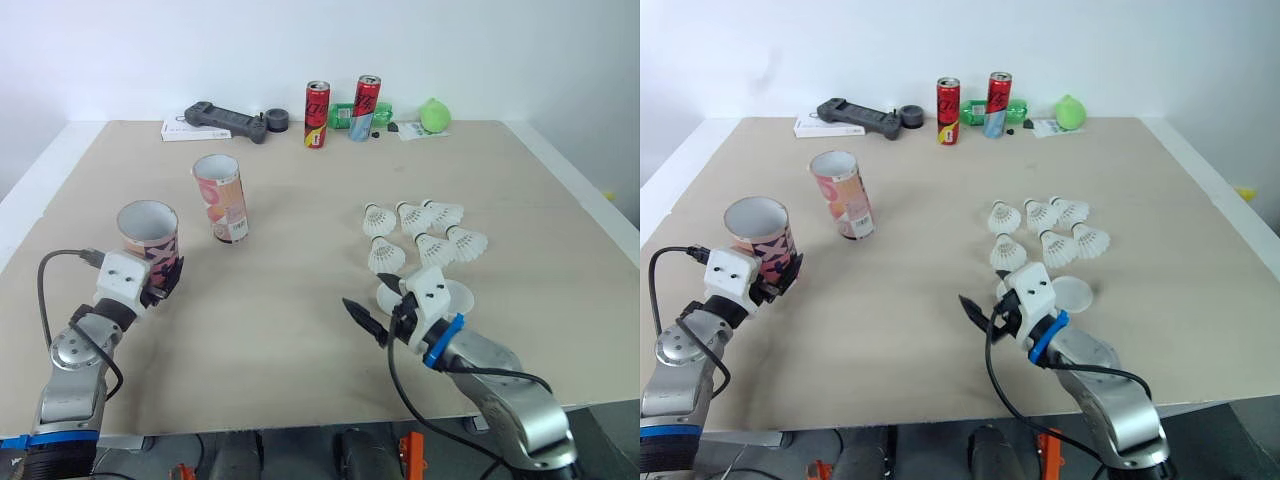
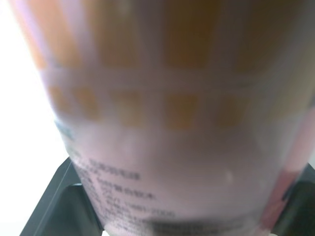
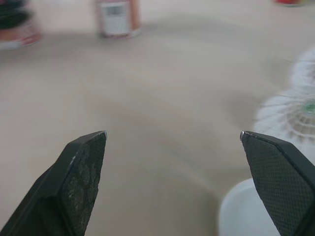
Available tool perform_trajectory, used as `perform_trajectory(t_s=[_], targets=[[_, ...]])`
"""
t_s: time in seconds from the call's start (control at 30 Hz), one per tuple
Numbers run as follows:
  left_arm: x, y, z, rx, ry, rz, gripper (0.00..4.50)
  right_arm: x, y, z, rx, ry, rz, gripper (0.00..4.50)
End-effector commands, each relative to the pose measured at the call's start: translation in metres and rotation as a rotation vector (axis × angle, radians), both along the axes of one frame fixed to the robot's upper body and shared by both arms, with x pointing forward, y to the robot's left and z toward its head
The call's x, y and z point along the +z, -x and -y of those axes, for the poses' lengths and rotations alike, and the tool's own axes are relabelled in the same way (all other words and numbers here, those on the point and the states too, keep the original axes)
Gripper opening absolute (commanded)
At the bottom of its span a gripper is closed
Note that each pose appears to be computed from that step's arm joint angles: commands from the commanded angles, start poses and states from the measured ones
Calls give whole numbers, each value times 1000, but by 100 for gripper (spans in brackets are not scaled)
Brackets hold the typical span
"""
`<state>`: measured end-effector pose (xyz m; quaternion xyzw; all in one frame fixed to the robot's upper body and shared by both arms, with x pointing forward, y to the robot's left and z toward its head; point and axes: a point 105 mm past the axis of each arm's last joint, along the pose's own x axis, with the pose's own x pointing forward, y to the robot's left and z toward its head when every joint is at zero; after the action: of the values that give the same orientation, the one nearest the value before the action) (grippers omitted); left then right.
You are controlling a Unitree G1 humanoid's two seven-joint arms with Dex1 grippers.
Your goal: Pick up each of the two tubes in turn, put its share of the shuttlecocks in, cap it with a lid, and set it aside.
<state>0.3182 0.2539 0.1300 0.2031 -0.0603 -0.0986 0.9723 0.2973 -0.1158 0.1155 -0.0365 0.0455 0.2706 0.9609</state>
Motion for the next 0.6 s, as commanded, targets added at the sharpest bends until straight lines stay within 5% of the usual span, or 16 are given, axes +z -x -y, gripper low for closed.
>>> perform_trajectory(t_s=[0.03,0.6], targets=[[21,2,4,-14,-42,74,334,15,-16,7,-82,-40,59,450],[34,5,20,-31,-23,120,334,12,-62,31,-264,-162,-7,450]])
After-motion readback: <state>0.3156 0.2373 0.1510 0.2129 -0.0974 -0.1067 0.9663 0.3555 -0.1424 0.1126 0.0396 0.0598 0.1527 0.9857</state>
